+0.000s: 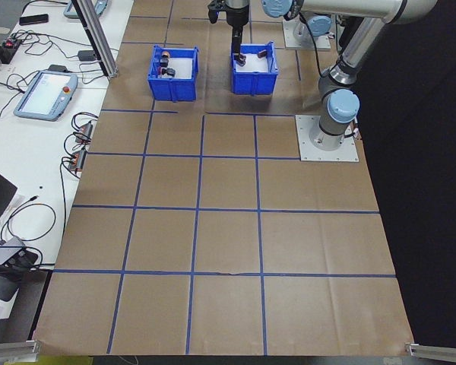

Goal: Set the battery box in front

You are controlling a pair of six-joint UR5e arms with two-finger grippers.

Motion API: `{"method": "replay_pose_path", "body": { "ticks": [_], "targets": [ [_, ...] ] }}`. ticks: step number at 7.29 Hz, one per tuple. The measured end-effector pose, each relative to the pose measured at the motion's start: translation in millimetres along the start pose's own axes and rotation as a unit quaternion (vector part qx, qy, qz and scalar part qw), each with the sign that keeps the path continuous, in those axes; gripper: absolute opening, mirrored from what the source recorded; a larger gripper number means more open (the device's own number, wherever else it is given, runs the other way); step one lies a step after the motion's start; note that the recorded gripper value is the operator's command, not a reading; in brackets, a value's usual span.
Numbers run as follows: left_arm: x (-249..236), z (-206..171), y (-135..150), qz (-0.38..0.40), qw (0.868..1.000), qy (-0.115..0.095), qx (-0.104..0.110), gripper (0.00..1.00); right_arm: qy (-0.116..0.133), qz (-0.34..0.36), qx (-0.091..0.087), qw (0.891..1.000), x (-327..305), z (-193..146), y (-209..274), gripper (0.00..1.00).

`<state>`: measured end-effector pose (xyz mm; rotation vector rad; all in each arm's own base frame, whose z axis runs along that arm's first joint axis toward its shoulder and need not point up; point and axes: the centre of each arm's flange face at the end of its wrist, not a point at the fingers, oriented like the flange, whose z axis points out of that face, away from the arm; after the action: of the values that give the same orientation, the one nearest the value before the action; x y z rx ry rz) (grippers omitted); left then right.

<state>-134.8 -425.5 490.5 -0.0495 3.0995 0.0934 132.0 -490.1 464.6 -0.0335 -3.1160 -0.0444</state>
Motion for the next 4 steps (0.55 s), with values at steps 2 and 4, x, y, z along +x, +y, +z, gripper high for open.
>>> {"method": "replay_pose_path", "body": {
  "ticks": [2, 4],
  "targets": [
    [0.9, -0.3, -0.5, -0.12, 0.993, -0.002, 0.006, 0.99, -0.001, -0.067, 0.002, 0.998, -0.9, 3.1, -11.0, 1.0],
    [8.0, 1.8, 1.7, -0.243, 0.97, 0.008, 0.002, 0.99, 0.0, -0.13, -0.001, 0.991, -2.4, 7.2, -42.1, 1.0]
  ]
}}
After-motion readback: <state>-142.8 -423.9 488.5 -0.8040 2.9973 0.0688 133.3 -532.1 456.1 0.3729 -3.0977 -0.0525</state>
